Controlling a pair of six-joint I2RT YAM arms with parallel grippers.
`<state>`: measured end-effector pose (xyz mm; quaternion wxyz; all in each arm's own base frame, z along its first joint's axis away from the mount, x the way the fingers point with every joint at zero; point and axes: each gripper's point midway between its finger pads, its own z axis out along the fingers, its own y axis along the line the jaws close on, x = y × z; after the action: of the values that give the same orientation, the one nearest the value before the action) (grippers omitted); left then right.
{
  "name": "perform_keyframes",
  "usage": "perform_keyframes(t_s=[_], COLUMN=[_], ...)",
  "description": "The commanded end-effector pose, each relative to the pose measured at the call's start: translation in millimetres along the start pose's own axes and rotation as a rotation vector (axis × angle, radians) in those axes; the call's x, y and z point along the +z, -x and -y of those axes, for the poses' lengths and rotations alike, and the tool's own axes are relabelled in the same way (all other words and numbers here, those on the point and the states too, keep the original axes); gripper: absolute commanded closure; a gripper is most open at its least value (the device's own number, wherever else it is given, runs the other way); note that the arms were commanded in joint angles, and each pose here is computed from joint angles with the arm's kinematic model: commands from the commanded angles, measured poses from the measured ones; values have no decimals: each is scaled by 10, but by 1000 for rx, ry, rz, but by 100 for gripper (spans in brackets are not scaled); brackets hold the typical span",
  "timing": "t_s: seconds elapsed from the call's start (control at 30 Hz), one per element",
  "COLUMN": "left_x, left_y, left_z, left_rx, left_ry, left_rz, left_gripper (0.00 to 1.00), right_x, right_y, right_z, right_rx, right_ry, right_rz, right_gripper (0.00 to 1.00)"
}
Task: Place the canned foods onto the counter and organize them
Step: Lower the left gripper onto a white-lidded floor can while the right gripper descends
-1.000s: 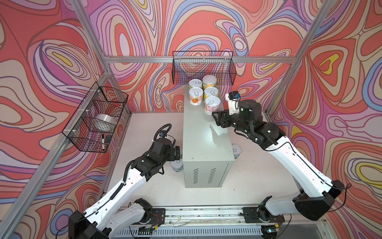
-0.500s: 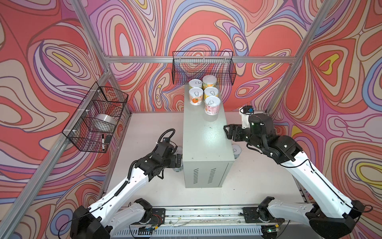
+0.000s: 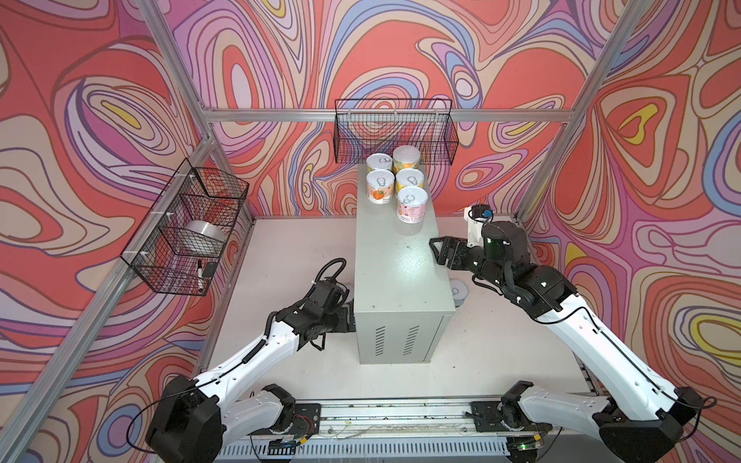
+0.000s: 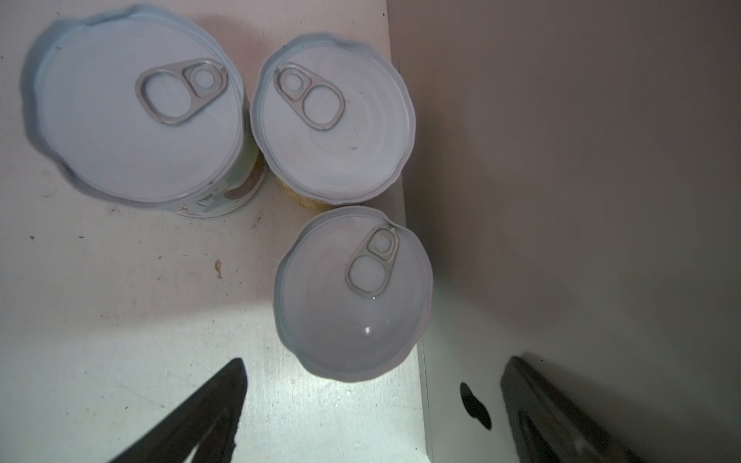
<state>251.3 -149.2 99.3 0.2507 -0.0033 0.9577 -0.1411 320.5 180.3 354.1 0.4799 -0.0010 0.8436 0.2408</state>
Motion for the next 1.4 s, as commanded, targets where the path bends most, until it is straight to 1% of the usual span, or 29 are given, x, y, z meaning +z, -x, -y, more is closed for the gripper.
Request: perform_keyframes(t_s=[0.0,0.1,0.2,0.27,0.33,0.43,0.53,0.6,0.7,0.8,0.97,1.17,1.37], left_x=[89,140,175,188,196,220,247,267,294,327,412,529,594], left_y=[44,51,61,66,65,63,56,45,56,80,59,55,-8], left_z=[-4,-1,-4,-16,-26,-42,-54,-66,-67,-76,-150,-224,-333], left_rx=[-26,-22,-24,-25,-25,-25,-26,-30,-30,-33,-33,-57,-60], left_ry=[2,9,15,24,30,37,42,47,45,45,83,112,154], left_rz=[16,7,6,7,6,8,9,6,18,41,39,63,65], left_gripper=[2,3,3,4,4,4,4,5,5,6,8,11,11], right_x=[-36,-175,-415,-590,-694,-776,-757,-697,-555,-361,-143,-97,-82], right_y=[-238,-22,270,442,524,535,450,364,221,58,-128,-186,-203], right_z=[97,-13,-12,65,234,595,942,1125,1325,1415,1486,1533,1543], right_rx=[-18,-23,-30,-28,-37,-39,20,90,200,260,284,283,281], right_ry=[-26,0,-32,-84,-184,-348,-405,-393,-325,-271,-256,-266,-264], right_rz=[-111,-67,29,100,130,138,119,99,71,36,-18,-23,-22], right_gripper=[14,14,14,14,14,13,13,13,13,15,16,16,17])
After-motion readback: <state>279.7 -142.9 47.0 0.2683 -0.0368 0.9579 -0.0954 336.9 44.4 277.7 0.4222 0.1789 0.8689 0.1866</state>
